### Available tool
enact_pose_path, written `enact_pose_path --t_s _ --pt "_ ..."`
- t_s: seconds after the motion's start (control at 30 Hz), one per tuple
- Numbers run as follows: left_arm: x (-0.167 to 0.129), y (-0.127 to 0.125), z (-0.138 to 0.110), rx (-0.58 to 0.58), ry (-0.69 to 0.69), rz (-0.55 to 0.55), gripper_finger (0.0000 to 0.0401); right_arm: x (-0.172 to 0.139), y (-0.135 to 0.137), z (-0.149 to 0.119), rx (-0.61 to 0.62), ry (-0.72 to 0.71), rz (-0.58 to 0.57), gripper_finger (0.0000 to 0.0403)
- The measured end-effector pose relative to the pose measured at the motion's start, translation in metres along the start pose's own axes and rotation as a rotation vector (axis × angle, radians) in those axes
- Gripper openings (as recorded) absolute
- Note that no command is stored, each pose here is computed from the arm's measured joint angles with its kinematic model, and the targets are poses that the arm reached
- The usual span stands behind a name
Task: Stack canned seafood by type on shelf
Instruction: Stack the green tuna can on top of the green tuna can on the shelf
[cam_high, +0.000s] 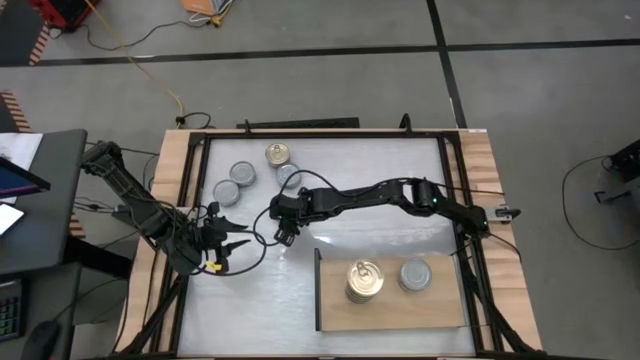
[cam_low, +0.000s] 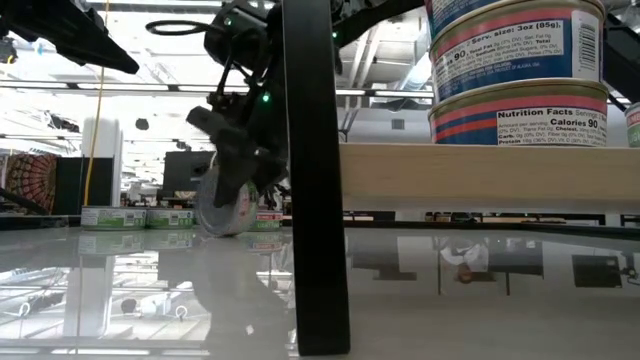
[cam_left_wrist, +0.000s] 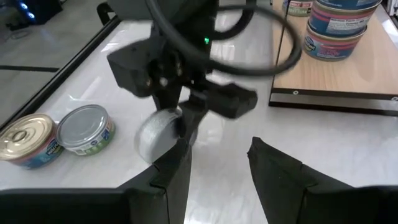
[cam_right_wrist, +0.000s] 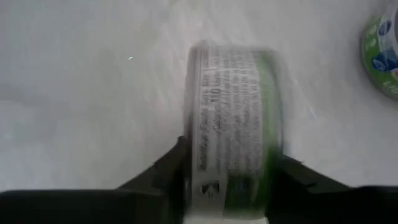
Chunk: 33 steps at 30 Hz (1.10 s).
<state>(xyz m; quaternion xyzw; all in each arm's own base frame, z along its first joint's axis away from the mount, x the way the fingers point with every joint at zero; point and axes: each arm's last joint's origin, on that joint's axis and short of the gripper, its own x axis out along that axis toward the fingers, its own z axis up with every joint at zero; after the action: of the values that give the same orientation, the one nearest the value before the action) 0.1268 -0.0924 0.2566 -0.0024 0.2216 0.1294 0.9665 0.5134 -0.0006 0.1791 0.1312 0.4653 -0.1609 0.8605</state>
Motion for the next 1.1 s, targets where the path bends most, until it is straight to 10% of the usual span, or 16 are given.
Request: enact_pose_path --t_s 0.43,1.1 --pt "0.0 -0.001 -0.002 0.017 0.032 -0.033 0.0155 -0.081 -0.009 0.023 -0.255 0.184 -0.003 0.0157" --pt "0.013 -0.013 -0.011 0.02 0.084 0.018 0.0155 -0.235 -0.026 -0.001 -0.322 0.282 0.044 0.0162"
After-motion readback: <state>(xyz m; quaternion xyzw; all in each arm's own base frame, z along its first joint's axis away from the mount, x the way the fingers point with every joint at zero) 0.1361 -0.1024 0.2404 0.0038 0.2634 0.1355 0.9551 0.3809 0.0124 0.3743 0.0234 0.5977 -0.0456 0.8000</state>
